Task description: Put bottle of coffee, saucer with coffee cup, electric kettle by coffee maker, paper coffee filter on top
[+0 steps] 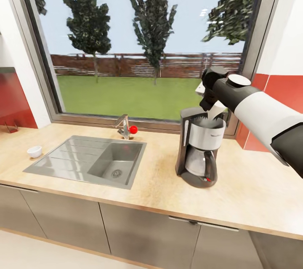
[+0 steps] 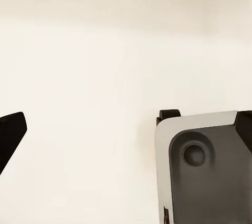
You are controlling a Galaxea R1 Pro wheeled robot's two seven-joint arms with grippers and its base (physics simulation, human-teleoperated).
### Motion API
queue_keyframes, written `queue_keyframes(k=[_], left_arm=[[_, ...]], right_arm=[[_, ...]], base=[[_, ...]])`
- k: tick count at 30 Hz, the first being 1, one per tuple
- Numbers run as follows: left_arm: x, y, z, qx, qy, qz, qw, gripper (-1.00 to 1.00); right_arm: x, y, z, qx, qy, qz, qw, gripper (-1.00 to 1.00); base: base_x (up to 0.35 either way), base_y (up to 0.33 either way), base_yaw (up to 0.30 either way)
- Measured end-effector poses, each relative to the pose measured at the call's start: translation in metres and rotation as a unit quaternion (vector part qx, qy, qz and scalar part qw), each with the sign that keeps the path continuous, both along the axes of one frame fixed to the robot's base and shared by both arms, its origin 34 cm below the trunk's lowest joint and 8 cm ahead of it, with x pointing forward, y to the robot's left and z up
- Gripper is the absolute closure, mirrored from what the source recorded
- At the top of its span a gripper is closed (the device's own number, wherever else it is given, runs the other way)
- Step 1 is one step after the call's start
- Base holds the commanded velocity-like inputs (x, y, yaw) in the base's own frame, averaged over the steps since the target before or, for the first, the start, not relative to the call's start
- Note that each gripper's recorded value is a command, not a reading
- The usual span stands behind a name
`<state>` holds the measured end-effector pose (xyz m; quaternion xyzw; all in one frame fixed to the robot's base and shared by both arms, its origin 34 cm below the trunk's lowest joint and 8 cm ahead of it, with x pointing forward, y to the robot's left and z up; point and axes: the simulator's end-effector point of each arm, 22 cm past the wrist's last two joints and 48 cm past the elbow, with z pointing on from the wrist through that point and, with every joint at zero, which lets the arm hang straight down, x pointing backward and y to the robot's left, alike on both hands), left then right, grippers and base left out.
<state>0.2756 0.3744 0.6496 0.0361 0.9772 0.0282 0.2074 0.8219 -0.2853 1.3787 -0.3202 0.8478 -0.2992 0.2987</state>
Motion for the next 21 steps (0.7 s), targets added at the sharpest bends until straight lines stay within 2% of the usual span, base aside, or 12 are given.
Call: queue_keyframes(k=[21], left_arm=[[-0.0001,0.0,0.0,0.0,0.0,0.0,1.0,-1.0]], right_arm=[[0.0,0.0,-0.001,0.0,0.001,0.0,1.0,1.0]], base=[[0.023,0.019,0.0]])
